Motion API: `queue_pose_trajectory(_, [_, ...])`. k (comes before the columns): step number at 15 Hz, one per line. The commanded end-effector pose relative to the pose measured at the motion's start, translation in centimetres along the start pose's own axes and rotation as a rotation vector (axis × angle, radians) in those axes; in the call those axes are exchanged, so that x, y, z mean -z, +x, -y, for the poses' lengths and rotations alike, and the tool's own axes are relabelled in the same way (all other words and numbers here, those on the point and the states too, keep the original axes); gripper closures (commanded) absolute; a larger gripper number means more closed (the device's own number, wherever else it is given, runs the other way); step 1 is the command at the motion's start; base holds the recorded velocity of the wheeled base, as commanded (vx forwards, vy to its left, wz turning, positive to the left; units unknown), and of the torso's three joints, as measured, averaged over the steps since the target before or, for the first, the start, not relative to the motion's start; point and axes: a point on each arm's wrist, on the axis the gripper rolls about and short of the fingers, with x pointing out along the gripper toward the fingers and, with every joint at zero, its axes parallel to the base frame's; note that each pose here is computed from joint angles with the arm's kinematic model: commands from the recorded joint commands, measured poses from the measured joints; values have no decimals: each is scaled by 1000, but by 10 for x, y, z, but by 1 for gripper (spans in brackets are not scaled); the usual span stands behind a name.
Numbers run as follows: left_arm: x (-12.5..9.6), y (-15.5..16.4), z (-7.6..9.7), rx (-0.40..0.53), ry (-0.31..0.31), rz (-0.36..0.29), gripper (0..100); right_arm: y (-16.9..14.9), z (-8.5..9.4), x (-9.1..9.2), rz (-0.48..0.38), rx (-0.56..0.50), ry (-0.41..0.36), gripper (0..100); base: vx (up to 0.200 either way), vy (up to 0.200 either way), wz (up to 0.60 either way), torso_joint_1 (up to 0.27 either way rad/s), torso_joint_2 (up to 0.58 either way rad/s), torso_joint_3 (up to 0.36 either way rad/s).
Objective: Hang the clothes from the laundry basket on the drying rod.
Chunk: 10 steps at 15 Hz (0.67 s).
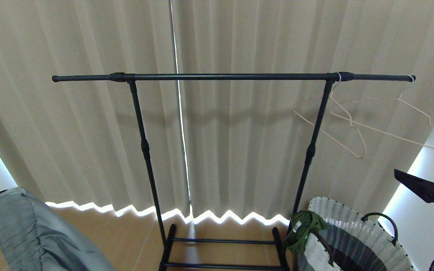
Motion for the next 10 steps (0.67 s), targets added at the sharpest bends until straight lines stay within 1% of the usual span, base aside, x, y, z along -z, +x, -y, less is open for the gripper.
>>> queue_pose_trajectory(1, [1, 1, 0, 3, 0, -6, 100, 1, 0, 0, -3, -2, -1, 0, 0, 0, 0, 0, 0, 0])
queue_pose_trajectory(2, [2, 1, 0, 4, -1, -10, 100, 1, 0, 0, 0, -1, 0, 0, 0, 0, 0, 0, 0, 0])
queue_pose_trajectory(10, [3, 1, 1, 3, -1, -9, 100, 0, 0, -1, 4, 1, 0, 0, 0, -200, 0, 3, 1, -2])
